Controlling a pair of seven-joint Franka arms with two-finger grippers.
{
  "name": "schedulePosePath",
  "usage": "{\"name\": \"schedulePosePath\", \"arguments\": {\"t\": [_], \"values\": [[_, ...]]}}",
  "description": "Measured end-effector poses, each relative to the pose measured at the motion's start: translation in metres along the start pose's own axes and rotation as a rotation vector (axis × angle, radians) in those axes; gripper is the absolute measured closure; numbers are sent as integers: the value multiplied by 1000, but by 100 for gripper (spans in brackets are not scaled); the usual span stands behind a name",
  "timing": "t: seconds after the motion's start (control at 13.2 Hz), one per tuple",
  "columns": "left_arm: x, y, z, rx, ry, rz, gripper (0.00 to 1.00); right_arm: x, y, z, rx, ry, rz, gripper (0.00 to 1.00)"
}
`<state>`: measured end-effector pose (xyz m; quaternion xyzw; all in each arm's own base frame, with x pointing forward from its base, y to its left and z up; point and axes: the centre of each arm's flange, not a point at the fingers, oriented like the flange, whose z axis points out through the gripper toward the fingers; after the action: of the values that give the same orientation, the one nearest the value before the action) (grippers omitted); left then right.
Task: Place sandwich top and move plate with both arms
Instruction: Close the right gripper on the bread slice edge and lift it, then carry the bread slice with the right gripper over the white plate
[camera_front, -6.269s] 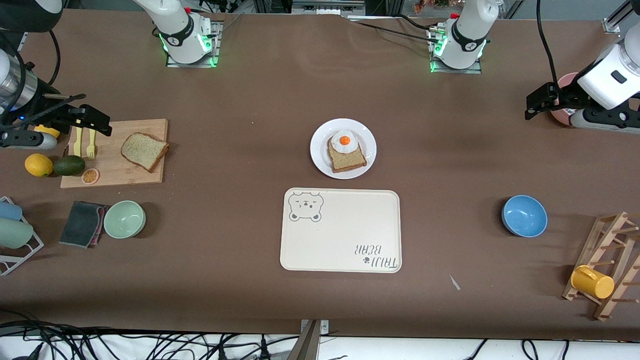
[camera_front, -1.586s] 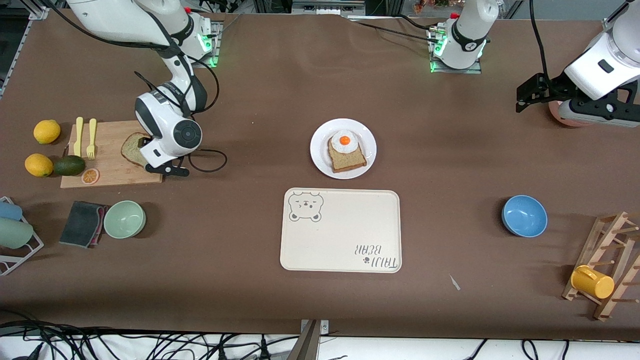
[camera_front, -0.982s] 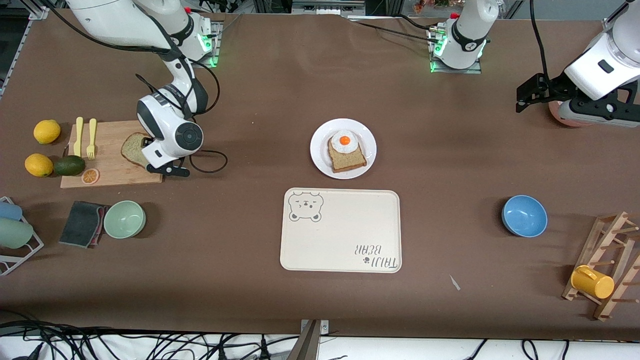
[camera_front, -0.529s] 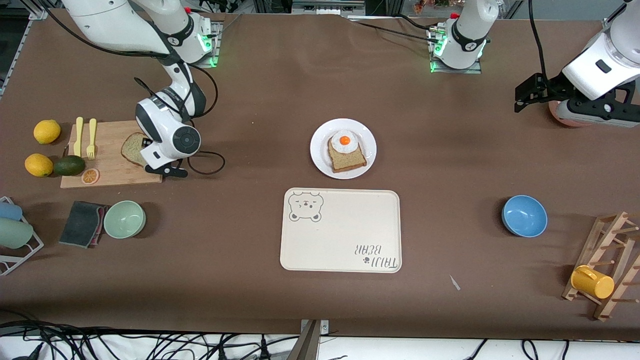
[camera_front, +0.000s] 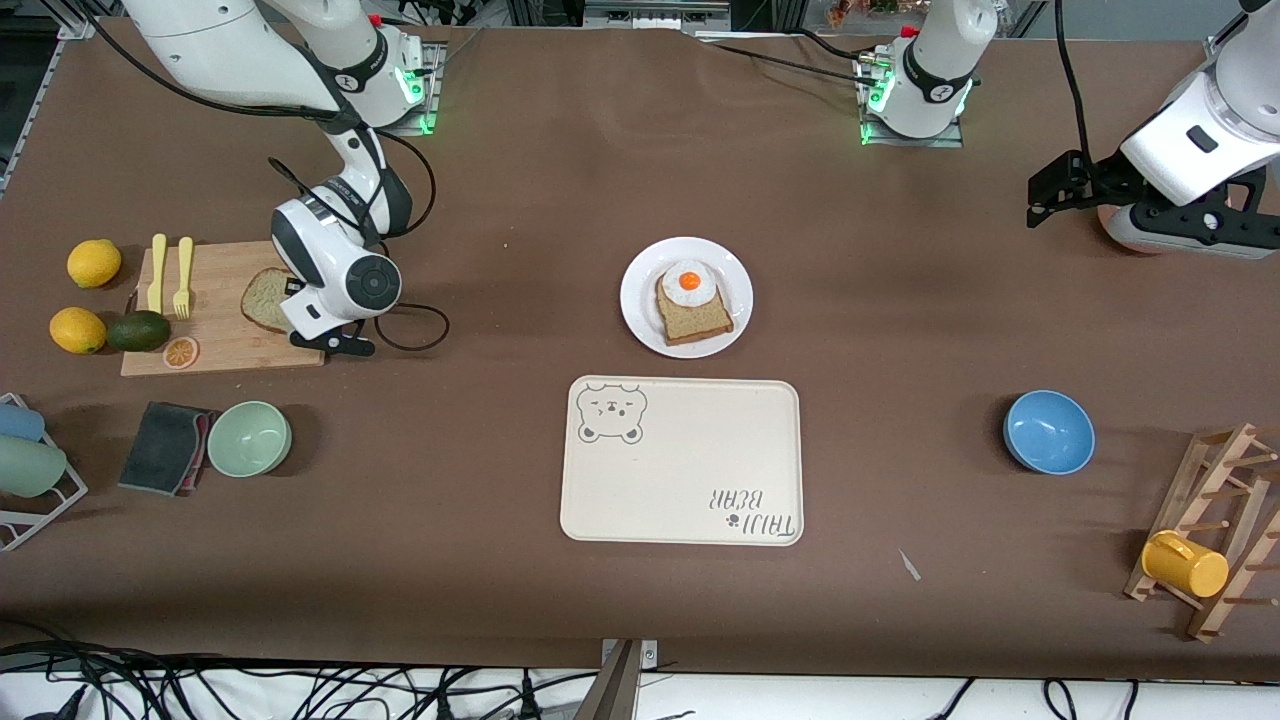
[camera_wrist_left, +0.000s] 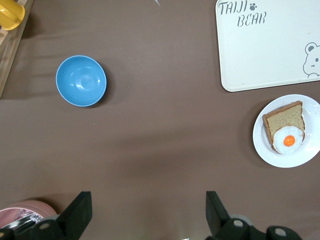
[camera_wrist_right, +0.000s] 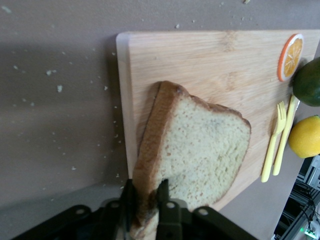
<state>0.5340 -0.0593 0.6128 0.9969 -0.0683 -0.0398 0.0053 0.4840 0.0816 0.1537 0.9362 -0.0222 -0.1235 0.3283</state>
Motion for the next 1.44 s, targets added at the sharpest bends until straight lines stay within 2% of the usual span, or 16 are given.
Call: {"name": "schedulePosePath", "arguments": {"t": [0.3, 0.45, 0.6, 0.76, 1.06, 1.21, 1.44], "values": [[0, -1, 0, 0, 0, -1, 0, 19, 14, -32, -38, -2, 40, 85], [0, 0, 0, 0, 1, -1, 0, 22, 5, -70, -15, -15, 56, 85], [0, -1, 0, 0, 1, -2, 0, 9, -28, -133, 78, -20, 39, 88], [0, -1, 0, 0, 1, -3, 0, -15, -61, -216, 175, 0, 7, 90], [0, -2, -1, 0, 1, -4, 0, -62, -95, -348, 332, 116, -13, 90], [0, -2, -1, 0, 1, -5, 0, -80, -103, -388, 392, 170, -14, 90], [0, -3, -1, 0, 1, -7, 0, -121, -135, -444, 500, 278, -13, 90]]}}
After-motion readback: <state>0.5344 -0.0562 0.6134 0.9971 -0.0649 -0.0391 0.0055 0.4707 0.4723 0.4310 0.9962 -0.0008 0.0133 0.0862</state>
